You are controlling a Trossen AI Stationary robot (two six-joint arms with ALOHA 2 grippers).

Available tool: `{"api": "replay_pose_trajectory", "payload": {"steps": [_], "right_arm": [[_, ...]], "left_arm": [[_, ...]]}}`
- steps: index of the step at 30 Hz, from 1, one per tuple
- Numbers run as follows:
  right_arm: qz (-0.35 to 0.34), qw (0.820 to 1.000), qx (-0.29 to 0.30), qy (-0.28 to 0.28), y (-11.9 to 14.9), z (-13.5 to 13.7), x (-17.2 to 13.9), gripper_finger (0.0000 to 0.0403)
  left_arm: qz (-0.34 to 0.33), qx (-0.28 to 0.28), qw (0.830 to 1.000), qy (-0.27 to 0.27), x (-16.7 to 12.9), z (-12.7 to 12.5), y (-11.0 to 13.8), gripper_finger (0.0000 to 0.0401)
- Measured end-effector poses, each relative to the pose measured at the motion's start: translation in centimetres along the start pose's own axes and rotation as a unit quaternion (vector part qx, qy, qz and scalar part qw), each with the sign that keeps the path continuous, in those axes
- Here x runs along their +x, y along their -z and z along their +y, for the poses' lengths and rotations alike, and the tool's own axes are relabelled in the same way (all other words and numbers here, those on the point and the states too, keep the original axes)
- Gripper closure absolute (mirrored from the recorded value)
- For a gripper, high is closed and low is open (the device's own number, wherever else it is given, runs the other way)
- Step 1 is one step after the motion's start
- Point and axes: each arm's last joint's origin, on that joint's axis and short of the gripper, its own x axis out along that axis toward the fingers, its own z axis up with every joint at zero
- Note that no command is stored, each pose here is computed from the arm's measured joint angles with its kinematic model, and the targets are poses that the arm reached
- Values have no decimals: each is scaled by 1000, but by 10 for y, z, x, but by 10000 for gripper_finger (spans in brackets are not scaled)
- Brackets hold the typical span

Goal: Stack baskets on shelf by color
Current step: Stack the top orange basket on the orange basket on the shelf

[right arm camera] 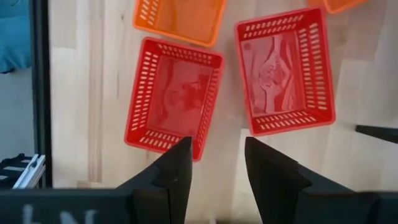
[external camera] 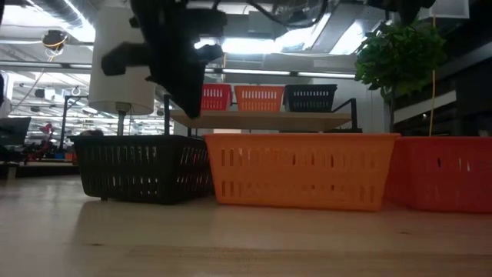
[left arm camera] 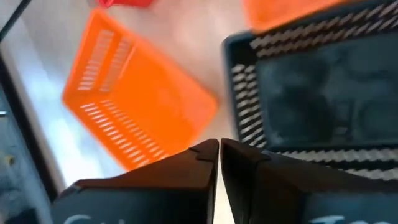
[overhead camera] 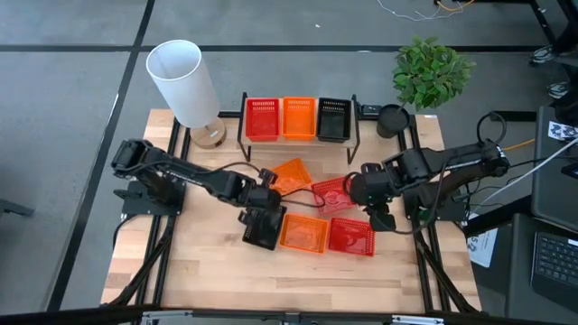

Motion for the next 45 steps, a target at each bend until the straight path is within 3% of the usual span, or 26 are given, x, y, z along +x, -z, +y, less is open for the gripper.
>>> {"api": "replay_pose_trajectory", "payload": {"steps": [4, 9, 14, 18, 24, 29, 35, 39, 45], "right_arm": [[-11, 1000, -13, -3, -1, 6, 0, 257], [-17, 999, -25, 20, 0, 11, 0, 257], [-18, 999, -30, 23, 1, 13, 0, 257], [-21, 999, -21, 22, 1, 13, 0, 257], [-21, 999, -17, 22, 1, 13, 0, 257], [-25, 999, -17, 21, 0, 14, 0, 257], [-28, 999, -19, 21, -1, 14, 0, 257], [-28, 999, -20, 21, -1, 14, 0, 257], [-30, 999, -21, 24, -1, 14, 0, 257]], "left_arm": [[24, 13, 1000, -5, 6, 13, 9, 366], [39, -1, 999, 0, 17, 25, 15, 308], [55, 55, 997, 20, 32, 24, 17, 272], [76, 91, 993, 20, 49, 19, 17, 268], [98, 100, 990, 27, 75, 12, 17, 268], [128, 94, 987, -10, 84, 11, 18, 287], [125, 56, 990, -34, 66, 6, 14, 390], [108, 35, 993, -32, 43, -2, 7, 398], [32, -19, 999, -18, -18, -5, -24, 400]]}}
